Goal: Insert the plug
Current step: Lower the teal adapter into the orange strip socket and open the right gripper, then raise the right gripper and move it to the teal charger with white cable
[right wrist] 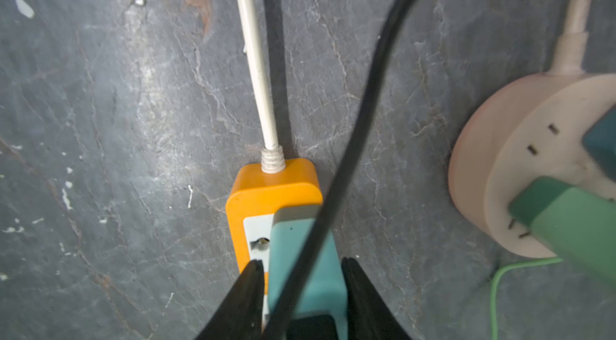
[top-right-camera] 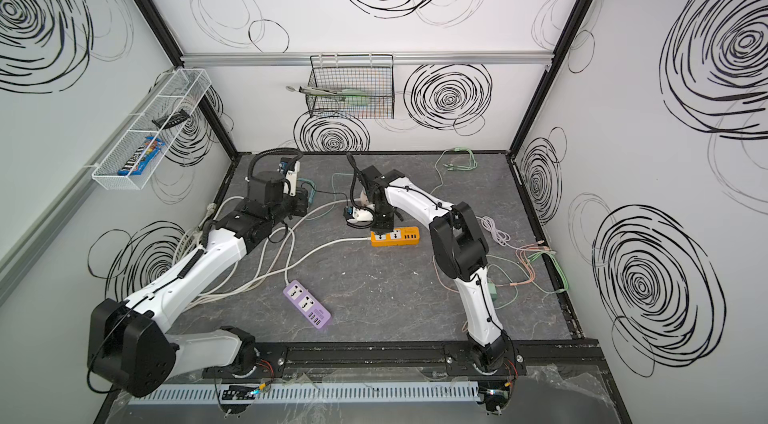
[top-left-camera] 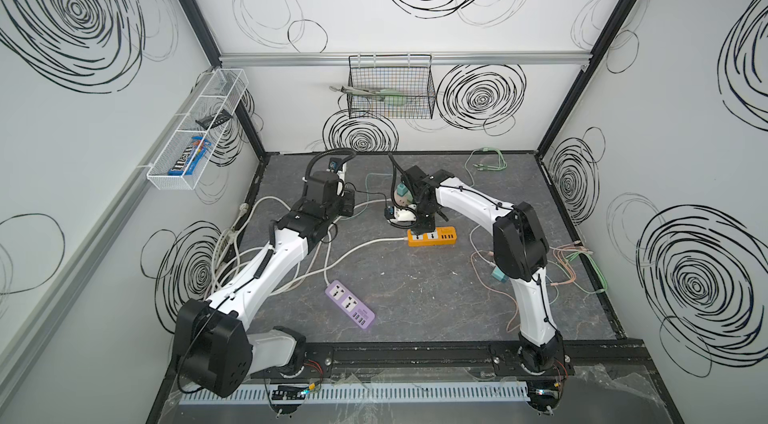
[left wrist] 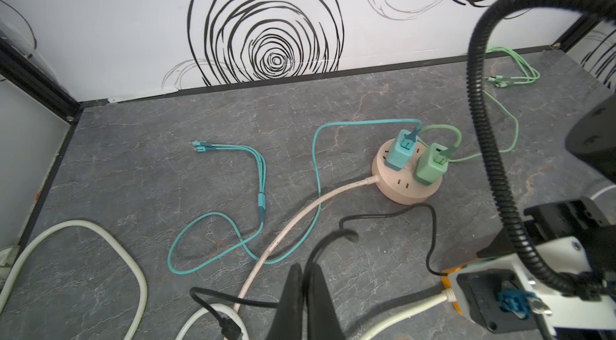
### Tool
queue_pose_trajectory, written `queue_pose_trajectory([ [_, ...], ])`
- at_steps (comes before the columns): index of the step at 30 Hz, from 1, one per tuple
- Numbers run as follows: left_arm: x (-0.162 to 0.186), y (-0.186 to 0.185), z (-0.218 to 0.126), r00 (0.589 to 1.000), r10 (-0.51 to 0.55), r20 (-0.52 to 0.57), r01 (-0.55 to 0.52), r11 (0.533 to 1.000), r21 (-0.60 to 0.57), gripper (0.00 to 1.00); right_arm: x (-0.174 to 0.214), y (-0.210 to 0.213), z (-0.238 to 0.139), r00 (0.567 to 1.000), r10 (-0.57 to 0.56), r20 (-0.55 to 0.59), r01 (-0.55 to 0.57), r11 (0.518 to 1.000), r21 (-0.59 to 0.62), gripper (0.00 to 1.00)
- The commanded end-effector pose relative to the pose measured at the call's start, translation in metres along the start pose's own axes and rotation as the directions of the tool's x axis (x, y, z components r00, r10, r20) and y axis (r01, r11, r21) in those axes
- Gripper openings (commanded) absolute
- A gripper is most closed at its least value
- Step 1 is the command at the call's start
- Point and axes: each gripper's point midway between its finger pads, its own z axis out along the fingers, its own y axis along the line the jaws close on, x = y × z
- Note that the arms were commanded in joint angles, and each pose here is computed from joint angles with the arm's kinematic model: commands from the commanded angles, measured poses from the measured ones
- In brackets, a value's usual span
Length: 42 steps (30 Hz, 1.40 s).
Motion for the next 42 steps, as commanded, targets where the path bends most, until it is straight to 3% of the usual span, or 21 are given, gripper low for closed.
queue_pose_trajectory([
  [1, -0.006, 0.016, 0.001, 1.000, -0.012, 0.020, 0.013, 0.998, -0.063, 0.00, -0.013, -0.008, -0.038, 0.992, 0.053, 0.113, -0.060, 0.997, 0.055, 0.59],
  [3, -0.006, 0.019, 0.002, 1.000, -0.018, 0.021, 0.020, 0.997, -0.069, 0.00, -0.010, -0.010, -0.051, 0.988, 0.066, 0.137, -0.080, 0.992, 0.100, 0.71],
  [8, -0.002, 0.022, 0.005, 1.000, -0.017, 0.008, 0.017, 0.997, -0.080, 0.00, 0.003, -0.008, -0.069, 0.983, 0.072, 0.171, -0.106, 0.974, 0.201, 0.85],
  [9, -0.002, 0.023, 0.006, 1.000, -0.014, 0.005, 0.014, 0.997, -0.082, 0.00, 0.005, -0.009, -0.073, 0.980, 0.073, 0.182, -0.113, 0.969, 0.219, 1.00],
  [12, 0.002, 0.022, 0.010, 1.000, -0.010, -0.009, 0.010, 0.997, -0.078, 0.00, 0.007, -0.012, -0.091, 0.963, 0.091, 0.252, -0.164, 0.944, 0.285, 0.97],
  [16, 0.008, 0.017, 0.017, 0.999, -0.013, -0.033, 0.011, 0.999, -0.052, 0.00, 0.002, -0.012, -0.127, 0.905, 0.083, 0.417, -0.252, 0.894, 0.370, 0.97],
  [19, 0.013, 0.012, 0.024, 0.998, -0.013, -0.059, 0.011, 0.999, -0.035, 0.00, 0.004, -0.016, -0.163, 0.816, 0.075, 0.573, -0.385, 0.810, 0.442, 0.97],
  [22, 0.019, 0.008, 0.032, 0.996, -0.021, -0.087, 0.019, 1.000, -0.015, 0.00, 0.020, -0.019, -0.202, 0.687, 0.059, 0.724, -0.566, 0.669, 0.482, 0.97],
  [23, 0.021, 0.005, 0.035, 0.995, -0.024, -0.096, 0.023, 1.000, -0.006, 0.00, 0.029, -0.020, -0.218, 0.636, 0.042, 0.770, -0.634, 0.598, 0.491, 0.97],
  [26, 0.024, 0.001, 0.043, 0.992, -0.031, -0.121, 0.033, 0.999, 0.015, 0.00, 0.066, -0.021, -0.249, 0.453, 0.087, 0.887, -0.819, 0.434, 0.376, 0.97],
  [29, 0.026, -0.002, 0.051, 0.989, -0.015, -0.149, 0.018, 1.000, 0.022, 0.00, 0.108, -0.026, -0.257, 0.310, 0.180, 0.934, -0.924, 0.290, 0.251, 0.97],
  [32, 0.030, 0.003, 0.061, 0.982, 0.013, -0.189, -0.015, 1.000, -0.007, 0.00, 0.140, -0.030, -0.252, 0.237, 0.268, 0.934, -0.964, 0.184, 0.192, 0.97],
  [36, 0.032, 0.017, 0.073, 0.969, 0.034, -0.244, -0.059, 0.993, -0.098, 0.00, 0.159, -0.031, -0.251, 0.191, 0.288, 0.938, -0.979, 0.129, 0.159, 0.97],
  [37, 0.032, 0.024, 0.075, 0.966, 0.027, -0.256, -0.066, 0.987, -0.143, 0.17, 0.161, -0.031, -0.252, 0.178, 0.281, 0.943, -0.981, 0.122, 0.149, 0.97],
  [38, 0.032, 0.030, 0.075, 0.966, 0.018, -0.256, -0.067, 0.981, -0.184, 0.42, 0.163, -0.030, -0.254, 0.162, 0.271, 0.949, -0.984, 0.114, 0.135, 0.97],
  [40, 0.028, 0.040, 0.071, 0.971, 0.001, -0.239, -0.060, 0.969, -0.242, 0.77, 0.166, -0.028, -0.257, 0.120, 0.259, 0.958, -0.990, 0.105, 0.095, 0.97],
  [42, 0.023, 0.043, 0.066, 0.977, -0.013, -0.211, -0.044, 0.964, -0.264, 0.93, 0.167, -0.027, -0.256, 0.080, 0.261, 0.962, -0.992, 0.119, 0.050, 0.97],
])
